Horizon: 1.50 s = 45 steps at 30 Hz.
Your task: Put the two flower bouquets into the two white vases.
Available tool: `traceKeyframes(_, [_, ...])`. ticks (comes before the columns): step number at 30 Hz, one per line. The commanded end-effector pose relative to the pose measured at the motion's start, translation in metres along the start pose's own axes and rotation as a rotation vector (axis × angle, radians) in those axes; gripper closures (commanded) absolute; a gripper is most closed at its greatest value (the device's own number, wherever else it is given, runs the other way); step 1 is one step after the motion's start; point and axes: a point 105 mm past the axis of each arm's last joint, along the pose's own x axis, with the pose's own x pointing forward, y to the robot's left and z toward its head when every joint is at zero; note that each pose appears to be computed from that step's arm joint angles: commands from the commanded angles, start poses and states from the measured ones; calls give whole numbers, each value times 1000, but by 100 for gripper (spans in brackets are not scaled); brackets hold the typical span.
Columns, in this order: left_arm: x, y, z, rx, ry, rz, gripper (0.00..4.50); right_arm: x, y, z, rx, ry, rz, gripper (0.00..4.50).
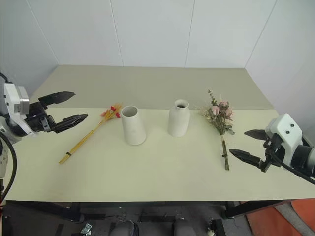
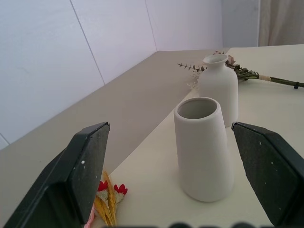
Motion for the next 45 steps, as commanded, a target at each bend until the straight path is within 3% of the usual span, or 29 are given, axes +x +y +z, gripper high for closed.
traceKeyframes(1, [1, 3, 11, 44, -33, -1, 2, -8, -4, 14, -55, -24, -32, 0])
traceKeyframes(11, [-3, 3, 14, 59, -43, 13, 2, -8, -4, 15, -66, -19, -30, 0])
traceKeyframes(14, [-4, 3, 16, 62, -45, 20, 2, -2, -11, 18, -82, -28, -112, 0])
traceKeyframes(19, [19, -17, 34, 137, -60, -106, 2, 21, -20, 9, -66, 54, -196, 0])
traceKeyframes(21, [35, -27, 46, 159, -89, -170, 2, 35, -28, 1, 2, 104, -233, 0])
traceKeyframes(25, [71, -41, 51, 254, 1, -247, 2, 66, -45, -4, 147, 175, -289, 0])
traceKeyframes(29, [99, -64, 65, 271, -34, -365, 2, 94, -58, -15, 299, 257, -353, 0])
traceKeyframes(38, [103, -72, 51, 278, 10, -403, 2, 121, -62, -38, 366, 382, -361, 0])
traceKeyframes(41, [100, -71, 50, 275, 17, -391, 0, 127, -61, -40, 383, 392, -344, 51])
traceKeyframes(45, [96, -70, 48, 278, 27, -382, 0, 132, -62, -44, 402, 416, -348, 184])
